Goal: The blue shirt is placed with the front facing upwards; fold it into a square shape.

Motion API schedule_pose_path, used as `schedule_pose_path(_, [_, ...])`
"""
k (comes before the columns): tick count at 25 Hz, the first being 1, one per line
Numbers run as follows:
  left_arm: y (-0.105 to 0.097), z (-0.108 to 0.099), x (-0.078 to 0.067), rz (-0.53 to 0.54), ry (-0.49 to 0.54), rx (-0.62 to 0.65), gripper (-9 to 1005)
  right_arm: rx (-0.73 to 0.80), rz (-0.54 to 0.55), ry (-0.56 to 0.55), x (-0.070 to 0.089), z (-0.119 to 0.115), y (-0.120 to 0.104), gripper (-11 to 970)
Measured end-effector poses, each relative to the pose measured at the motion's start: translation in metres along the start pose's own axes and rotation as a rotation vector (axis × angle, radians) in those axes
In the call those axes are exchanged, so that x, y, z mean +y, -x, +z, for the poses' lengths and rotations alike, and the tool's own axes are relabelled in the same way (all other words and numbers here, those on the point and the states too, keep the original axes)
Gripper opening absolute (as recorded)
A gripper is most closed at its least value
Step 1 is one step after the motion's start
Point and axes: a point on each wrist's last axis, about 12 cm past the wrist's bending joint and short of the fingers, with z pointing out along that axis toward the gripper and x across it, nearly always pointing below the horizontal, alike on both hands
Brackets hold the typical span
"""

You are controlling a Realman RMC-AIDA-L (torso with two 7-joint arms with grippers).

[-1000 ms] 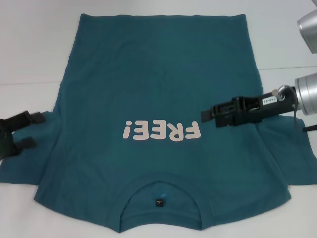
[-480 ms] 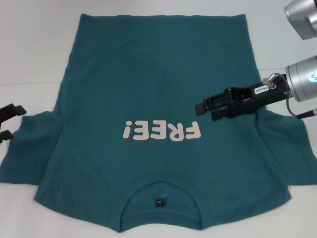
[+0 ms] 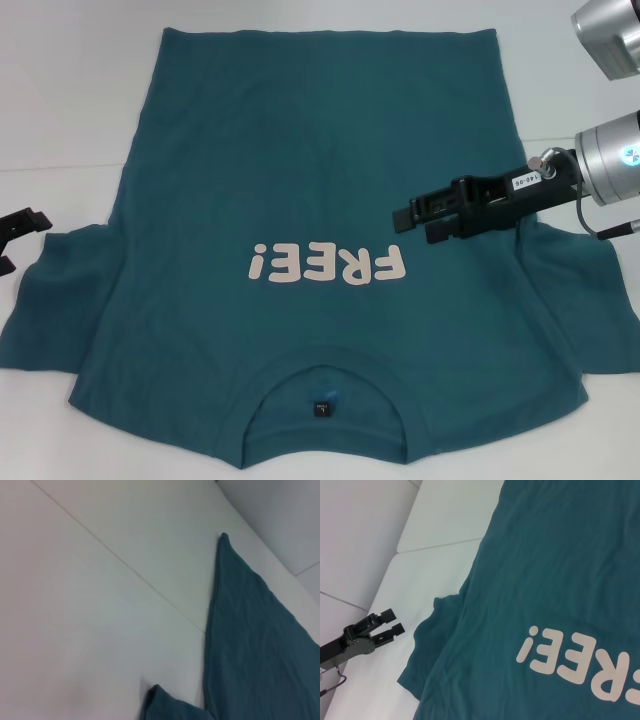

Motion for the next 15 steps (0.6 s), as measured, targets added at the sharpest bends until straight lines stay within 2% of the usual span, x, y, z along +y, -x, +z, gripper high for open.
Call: schedule_pose_path(15, [-0.003,0.013,0.003,0.023,0.072,-0.015,880,-0.009,0.011,-0.004,-0.003,-0.002,-0.002,732])
